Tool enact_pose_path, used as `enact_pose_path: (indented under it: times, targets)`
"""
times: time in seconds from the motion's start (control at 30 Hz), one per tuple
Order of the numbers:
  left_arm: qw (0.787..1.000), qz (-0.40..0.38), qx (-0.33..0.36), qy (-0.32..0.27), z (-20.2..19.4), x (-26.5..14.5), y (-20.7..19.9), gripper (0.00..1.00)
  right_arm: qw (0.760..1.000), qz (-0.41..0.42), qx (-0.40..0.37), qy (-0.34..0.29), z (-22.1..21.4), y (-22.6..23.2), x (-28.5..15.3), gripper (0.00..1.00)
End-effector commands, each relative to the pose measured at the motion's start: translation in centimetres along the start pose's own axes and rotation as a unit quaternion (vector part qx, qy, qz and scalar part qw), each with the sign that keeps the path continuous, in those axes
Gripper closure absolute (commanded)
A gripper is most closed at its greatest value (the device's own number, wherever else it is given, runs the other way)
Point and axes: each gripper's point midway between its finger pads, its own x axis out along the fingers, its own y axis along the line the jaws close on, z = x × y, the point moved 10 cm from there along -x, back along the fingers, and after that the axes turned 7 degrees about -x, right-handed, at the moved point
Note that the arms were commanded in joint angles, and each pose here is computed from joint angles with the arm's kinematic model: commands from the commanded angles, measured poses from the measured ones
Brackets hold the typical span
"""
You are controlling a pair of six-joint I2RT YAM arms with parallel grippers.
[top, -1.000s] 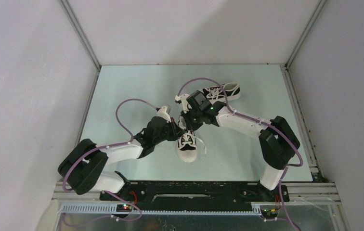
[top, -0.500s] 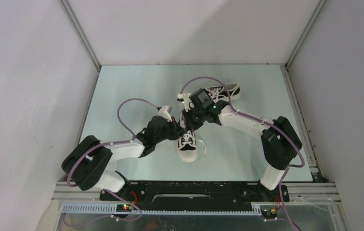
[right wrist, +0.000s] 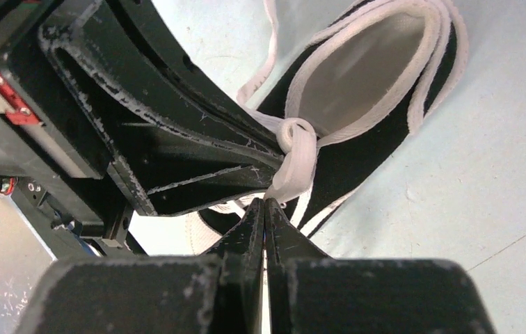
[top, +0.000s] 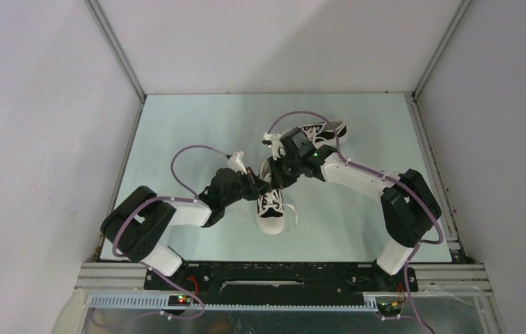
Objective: Tie the shoes
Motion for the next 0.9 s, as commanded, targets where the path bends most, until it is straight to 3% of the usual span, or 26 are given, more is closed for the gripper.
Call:
enact_pose_path:
  times: [0.0,0.27,0.43,0.87]
  targets:
    - [0.998,-0.061,-0.030,0.000,0.0,0.2,-0.4,1.00,0.999,0.023,0.008,-0.031,0.9,0.5,-0.4,0.99]
    - [0.993,-0.096,-0.070,0.013,-0.5,0.7,0.0,1.00,0.998,0.040,0.021,-0.033,1.0,0.7,0.3,0.93]
    - [0.993,-0.086,-0.078,0.017,-0.7,0.8,0.5,1.00,0.998,0.022,0.039,-0.032,0.7,-0.1,-0.1,0.82]
    - [0.996,-0.051,-0.069,0.015,-0.8,0.5,1.4,1.00,0.995,-0.014,0.078,-0.059,-1.3,-2.1,-2.6,0.78]
